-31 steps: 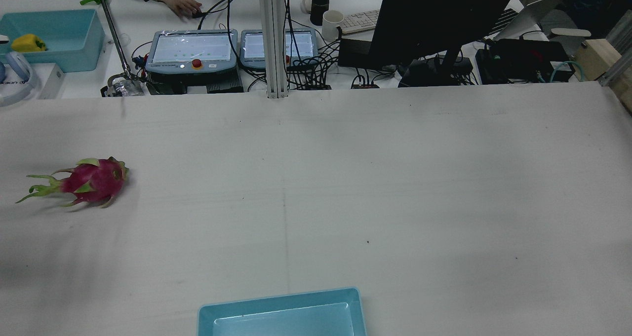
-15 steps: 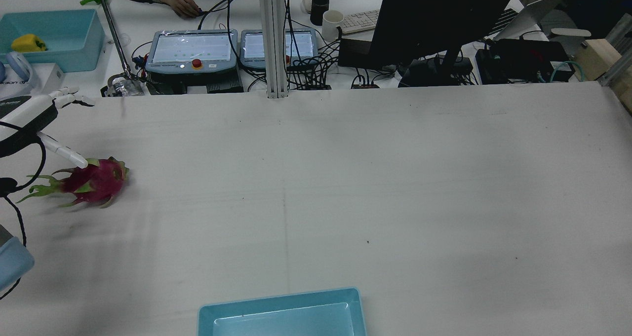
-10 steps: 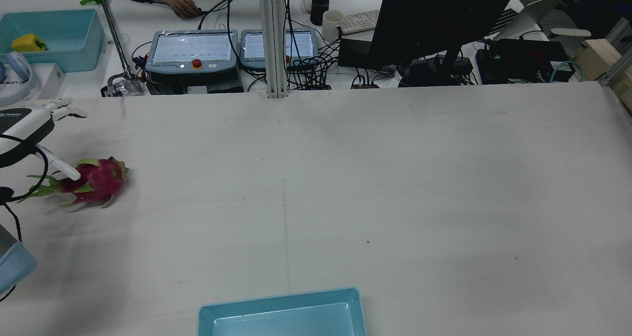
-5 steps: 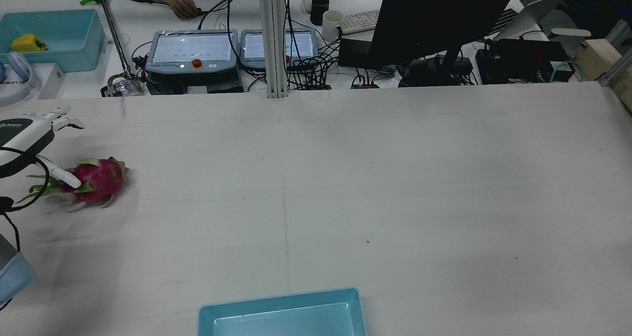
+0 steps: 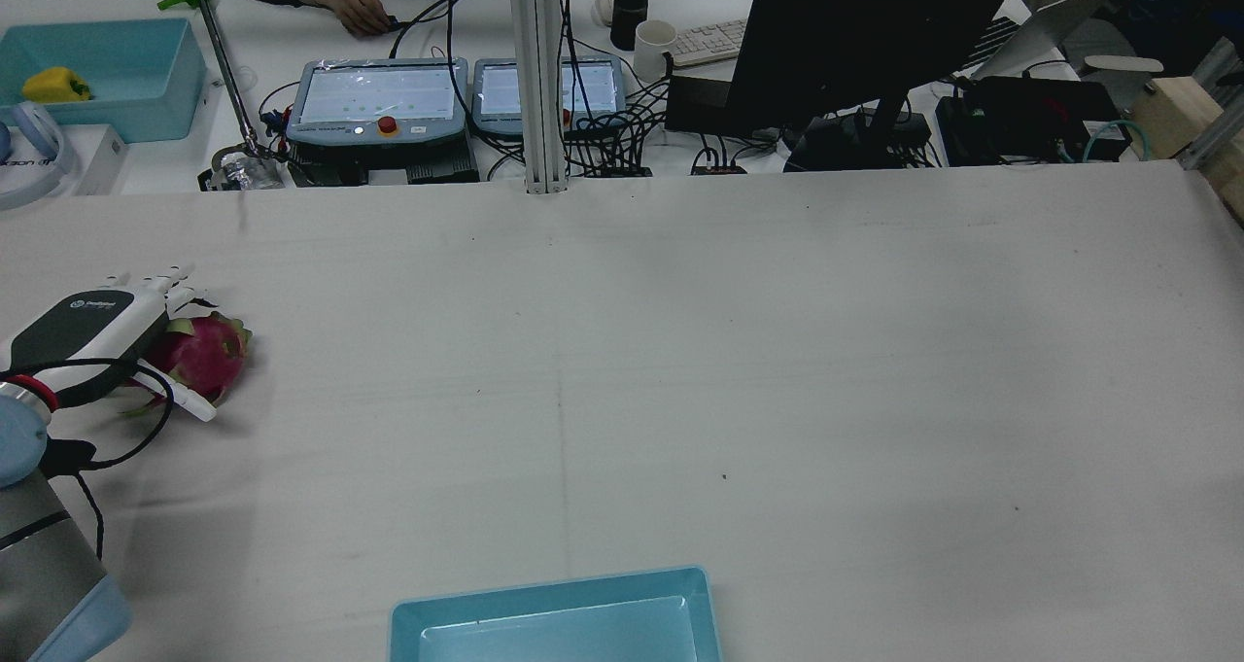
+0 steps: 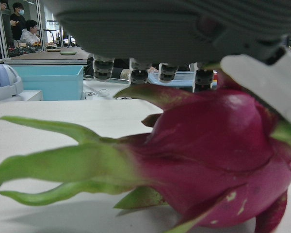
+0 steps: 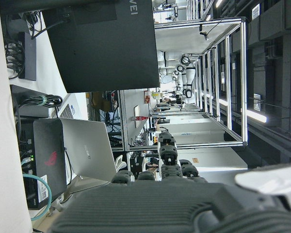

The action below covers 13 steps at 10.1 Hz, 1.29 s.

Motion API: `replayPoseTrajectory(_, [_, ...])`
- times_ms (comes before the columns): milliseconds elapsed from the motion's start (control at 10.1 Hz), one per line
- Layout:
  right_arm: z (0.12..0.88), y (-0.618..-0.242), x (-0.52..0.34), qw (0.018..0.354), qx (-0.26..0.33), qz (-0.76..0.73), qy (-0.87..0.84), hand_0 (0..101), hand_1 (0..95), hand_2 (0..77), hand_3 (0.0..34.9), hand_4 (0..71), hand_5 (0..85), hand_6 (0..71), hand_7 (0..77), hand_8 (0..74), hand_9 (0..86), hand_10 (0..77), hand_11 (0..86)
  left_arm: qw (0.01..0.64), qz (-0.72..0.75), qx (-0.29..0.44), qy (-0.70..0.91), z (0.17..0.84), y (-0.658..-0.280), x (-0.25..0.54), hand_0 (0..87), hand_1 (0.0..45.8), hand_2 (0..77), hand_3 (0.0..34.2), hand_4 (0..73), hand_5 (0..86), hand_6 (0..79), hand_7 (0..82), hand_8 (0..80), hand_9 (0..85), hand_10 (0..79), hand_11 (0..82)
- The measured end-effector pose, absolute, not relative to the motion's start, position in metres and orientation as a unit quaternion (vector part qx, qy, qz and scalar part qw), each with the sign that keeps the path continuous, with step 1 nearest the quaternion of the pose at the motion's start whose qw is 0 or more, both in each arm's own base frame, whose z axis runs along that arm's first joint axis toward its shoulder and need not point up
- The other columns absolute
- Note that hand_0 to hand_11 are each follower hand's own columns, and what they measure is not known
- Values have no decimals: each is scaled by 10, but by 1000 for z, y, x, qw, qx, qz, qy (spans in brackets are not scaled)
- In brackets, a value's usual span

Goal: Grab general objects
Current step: 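Close the left hand's fingers around the pink dragon fruit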

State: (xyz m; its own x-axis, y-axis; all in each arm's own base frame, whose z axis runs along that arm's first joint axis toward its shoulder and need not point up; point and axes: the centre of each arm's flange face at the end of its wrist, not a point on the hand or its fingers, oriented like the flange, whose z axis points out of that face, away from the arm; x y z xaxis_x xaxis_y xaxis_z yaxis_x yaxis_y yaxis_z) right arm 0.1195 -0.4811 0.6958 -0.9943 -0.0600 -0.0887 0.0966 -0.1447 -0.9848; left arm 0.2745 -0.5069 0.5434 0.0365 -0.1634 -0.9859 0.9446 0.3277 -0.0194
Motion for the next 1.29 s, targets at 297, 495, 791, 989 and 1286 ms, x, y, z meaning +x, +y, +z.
replayPoseTrajectory(297, [696, -481, 119, 52, 14, -756, 652, 0, 82, 16, 0, 0, 0, 0, 0, 0, 5, 0, 5, 622, -448, 369, 525, 547, -503, 278, 394, 0, 5, 130, 5, 262, 11, 104, 147, 44, 49, 76])
replayPoseTrajectory(495, [696, -481, 120, 52, 14, -756, 652, 1, 82, 16, 0, 0, 0, 0, 0, 0, 5, 0, 5, 621, -451, 375, 520, 549, -503, 275, 384, 0, 5, 134, 5, 262, 11, 104, 147, 44, 49, 76])
replayPoseTrajectory(791, [696, -481, 119, 52, 14, -756, 652, 0, 82, 16, 0, 0, 5, 0, 0, 0, 5, 0, 5, 622, -456, 382, 509, 557, -503, 275, 382, 0, 5, 121, 5, 322, 11, 104, 147, 44, 49, 76])
replayPoseTrajectory(989, [696, -481, 119, 52, 14, -756, 652, 0, 82, 16, 0, 0, 0, 0, 0, 0, 5, 0, 5, 620, -460, 389, 502, 561, -503, 274, 382, 0, 0, 78, 0, 502, 5, 98, 147, 33, 49, 60])
replayPoseTrajectory(1286, [696, -481, 119, 52, 14, -756, 652, 0, 82, 16, 0, 0, 0, 0, 0, 0, 5, 0, 5, 614, -463, 393, 503, 558, -505, 273, 403, 0, 0, 0, 76, 633, 82, 147, 147, 33, 44, 60])
